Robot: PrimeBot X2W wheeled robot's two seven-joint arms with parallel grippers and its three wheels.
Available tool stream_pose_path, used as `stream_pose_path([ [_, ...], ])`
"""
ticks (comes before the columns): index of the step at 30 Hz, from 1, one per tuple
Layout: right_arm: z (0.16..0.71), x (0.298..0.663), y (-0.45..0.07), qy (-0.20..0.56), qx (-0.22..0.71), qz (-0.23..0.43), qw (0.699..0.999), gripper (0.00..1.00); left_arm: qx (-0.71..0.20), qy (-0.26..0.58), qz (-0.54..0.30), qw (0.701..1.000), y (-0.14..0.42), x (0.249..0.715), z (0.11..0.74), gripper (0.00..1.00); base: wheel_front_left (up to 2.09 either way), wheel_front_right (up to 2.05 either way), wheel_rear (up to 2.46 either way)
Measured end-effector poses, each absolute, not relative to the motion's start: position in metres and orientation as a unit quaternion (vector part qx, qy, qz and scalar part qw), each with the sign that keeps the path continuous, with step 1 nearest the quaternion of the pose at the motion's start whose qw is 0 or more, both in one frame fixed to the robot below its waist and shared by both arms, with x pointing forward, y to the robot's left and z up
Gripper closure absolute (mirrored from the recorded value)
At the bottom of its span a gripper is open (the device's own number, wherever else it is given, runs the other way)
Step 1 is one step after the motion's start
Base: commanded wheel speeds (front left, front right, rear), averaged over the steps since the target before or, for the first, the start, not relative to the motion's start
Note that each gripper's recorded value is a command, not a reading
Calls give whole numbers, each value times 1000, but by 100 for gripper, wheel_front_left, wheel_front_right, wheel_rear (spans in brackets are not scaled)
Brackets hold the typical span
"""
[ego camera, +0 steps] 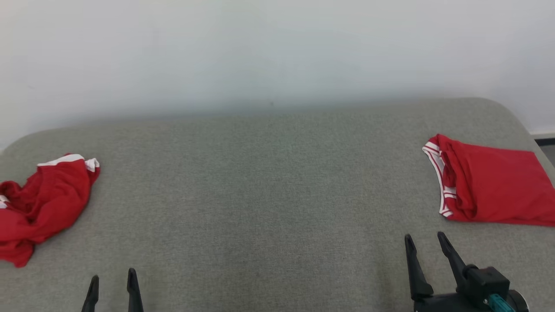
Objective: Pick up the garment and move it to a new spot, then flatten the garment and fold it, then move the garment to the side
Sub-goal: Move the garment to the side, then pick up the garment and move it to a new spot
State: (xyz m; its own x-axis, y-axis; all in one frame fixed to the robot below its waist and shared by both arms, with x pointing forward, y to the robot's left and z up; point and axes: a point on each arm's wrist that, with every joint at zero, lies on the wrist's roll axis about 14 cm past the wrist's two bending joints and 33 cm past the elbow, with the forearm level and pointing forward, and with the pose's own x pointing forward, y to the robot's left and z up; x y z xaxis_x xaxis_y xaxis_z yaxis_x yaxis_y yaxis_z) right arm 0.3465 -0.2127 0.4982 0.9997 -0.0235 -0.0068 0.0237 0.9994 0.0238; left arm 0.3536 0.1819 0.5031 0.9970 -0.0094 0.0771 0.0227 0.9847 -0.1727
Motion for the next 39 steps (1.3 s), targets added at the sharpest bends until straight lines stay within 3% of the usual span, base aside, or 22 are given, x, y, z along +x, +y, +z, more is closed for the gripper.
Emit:
stream_pose_path([
  [13, 500, 344, -174, -3, 35, 41, 999, 0, -94, -24, 36, 995, 205, 328, 491, 0, 0, 0, 0],
  [33, 491, 345, -187, 7, 48, 19, 999, 0, -86, -12, 23, 996, 198, 334, 485, 0, 0, 0, 0],
  [39, 488, 351, -173, 13, 51, 41, 998, 0, -81, -19, 39, 996, 208, 328, 489, 0, 0, 0, 0],
])
